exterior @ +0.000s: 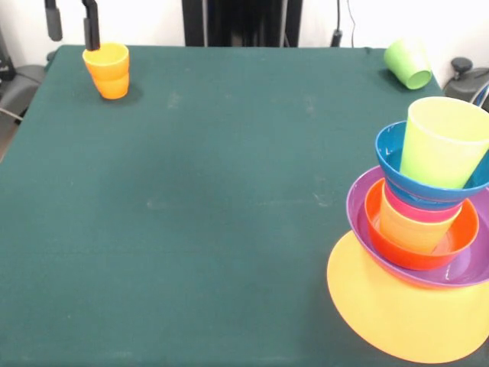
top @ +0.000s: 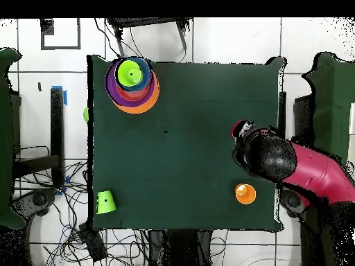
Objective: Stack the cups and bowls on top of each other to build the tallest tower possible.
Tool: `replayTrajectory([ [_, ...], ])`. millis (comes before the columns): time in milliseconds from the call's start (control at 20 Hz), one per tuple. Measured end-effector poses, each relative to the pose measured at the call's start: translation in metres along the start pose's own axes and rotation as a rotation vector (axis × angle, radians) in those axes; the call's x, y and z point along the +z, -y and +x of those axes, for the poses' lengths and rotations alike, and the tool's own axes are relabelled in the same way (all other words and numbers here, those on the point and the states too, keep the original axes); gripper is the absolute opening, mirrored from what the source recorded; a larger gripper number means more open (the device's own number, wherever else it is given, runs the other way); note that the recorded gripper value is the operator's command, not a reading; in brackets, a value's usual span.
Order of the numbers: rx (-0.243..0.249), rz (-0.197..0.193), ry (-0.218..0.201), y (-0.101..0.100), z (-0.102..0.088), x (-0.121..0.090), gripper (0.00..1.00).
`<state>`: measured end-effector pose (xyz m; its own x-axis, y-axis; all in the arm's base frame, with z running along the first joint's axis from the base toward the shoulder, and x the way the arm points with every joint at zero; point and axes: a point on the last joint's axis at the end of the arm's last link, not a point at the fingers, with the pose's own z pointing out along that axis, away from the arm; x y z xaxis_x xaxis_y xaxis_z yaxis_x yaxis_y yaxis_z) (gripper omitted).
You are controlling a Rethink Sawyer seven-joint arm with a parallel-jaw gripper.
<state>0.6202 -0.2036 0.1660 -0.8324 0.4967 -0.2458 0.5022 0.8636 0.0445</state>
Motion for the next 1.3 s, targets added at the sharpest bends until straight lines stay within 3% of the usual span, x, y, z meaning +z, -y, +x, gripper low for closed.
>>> replayTrajectory([
  [200,-0.053,-0.006,-0.018,0.0,0.035,0.019,1.0],
  [550,-0.114,-0.008,-0.062,-0.004,0.071,0.03,1.0],
  [1300,-0.216,0.043,-0.053,0.001,0.086,0.03,1.0],
])
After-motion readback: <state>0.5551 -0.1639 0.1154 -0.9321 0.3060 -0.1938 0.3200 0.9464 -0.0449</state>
